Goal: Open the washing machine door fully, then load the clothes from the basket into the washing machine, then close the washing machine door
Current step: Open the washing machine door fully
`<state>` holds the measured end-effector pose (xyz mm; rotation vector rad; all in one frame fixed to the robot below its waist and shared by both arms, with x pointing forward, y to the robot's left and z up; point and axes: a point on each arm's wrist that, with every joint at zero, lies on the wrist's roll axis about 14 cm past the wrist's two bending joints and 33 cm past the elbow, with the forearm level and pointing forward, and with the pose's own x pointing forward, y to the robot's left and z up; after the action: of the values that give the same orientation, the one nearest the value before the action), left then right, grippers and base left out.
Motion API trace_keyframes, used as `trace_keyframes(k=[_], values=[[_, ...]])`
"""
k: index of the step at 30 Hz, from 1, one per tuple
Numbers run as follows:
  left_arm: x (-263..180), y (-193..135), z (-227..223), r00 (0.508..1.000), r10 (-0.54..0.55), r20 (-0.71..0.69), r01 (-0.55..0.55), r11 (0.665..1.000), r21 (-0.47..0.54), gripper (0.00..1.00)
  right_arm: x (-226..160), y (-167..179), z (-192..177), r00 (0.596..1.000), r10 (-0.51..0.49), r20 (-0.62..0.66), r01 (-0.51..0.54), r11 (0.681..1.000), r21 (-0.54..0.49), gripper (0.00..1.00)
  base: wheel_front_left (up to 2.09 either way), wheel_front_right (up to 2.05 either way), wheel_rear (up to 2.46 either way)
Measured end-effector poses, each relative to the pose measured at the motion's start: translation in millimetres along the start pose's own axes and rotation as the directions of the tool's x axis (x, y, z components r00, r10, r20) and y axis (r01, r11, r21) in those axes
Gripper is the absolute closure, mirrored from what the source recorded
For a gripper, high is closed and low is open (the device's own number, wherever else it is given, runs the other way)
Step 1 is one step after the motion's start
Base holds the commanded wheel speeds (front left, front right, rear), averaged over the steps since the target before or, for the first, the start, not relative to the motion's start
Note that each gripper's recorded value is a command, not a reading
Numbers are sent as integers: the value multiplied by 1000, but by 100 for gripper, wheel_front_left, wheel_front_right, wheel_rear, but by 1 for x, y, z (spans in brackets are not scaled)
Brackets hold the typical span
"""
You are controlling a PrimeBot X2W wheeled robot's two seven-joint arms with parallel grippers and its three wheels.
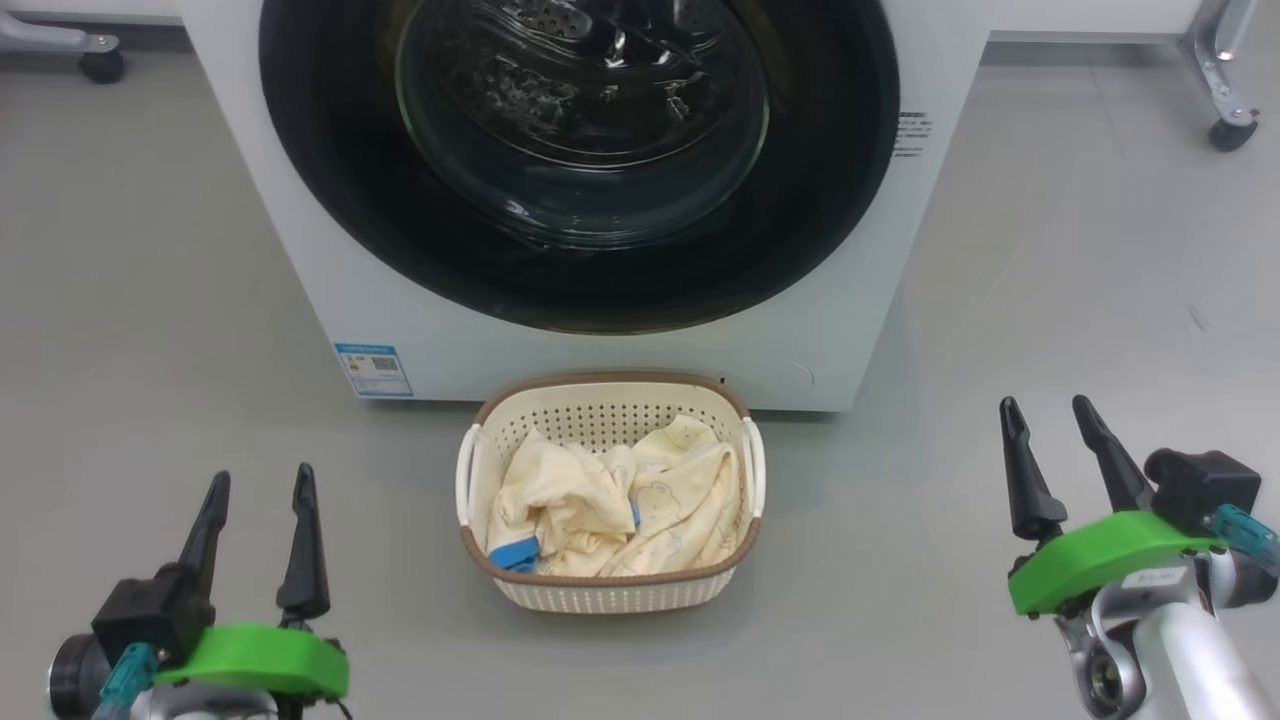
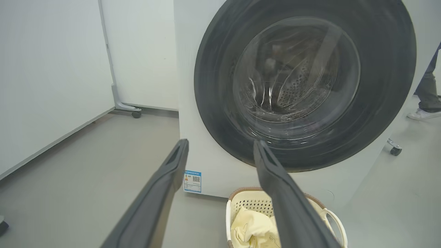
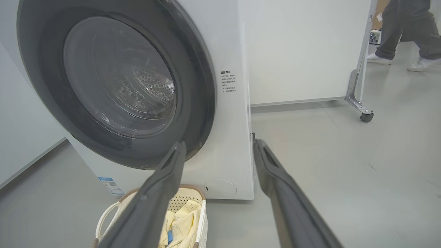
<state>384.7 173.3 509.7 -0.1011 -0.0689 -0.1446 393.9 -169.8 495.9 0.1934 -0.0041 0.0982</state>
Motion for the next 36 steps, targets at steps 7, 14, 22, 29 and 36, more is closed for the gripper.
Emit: trace_keyframes(k=[7, 14, 22, 29, 36], values=[[5, -1, 7, 1000, 9, 29, -9, 1000, -26, 0, 1, -5, -3, 1000, -13, -8, 13, 1000, -2, 0, 96, 96, -193], [7, -3, 10, 999, 6, 38, -5, 1000, -30, 0, 1, -6, -5, 1000, -16, -13, 16, 1000, -1, 0, 44, 44, -88], [8, -3, 14, 999, 2, 51, -1, 1000, -5, 0, -1, -8, -4, 1000, -23, -7, 23, 1000, -1, 0, 2, 2, -4], [8, -4, 13, 999, -1, 48, 1, 1000, 1, 0, -2, -10, -3, 1000, -28, 1, 28, 1000, 0, 0, 0, 0, 0], [7, -4, 11, 999, -4, 40, 3, 1000, 21, 0, -1, -13, -3, 999, -38, 1, 38, 999, 9, 0, 0, 0, 0]])
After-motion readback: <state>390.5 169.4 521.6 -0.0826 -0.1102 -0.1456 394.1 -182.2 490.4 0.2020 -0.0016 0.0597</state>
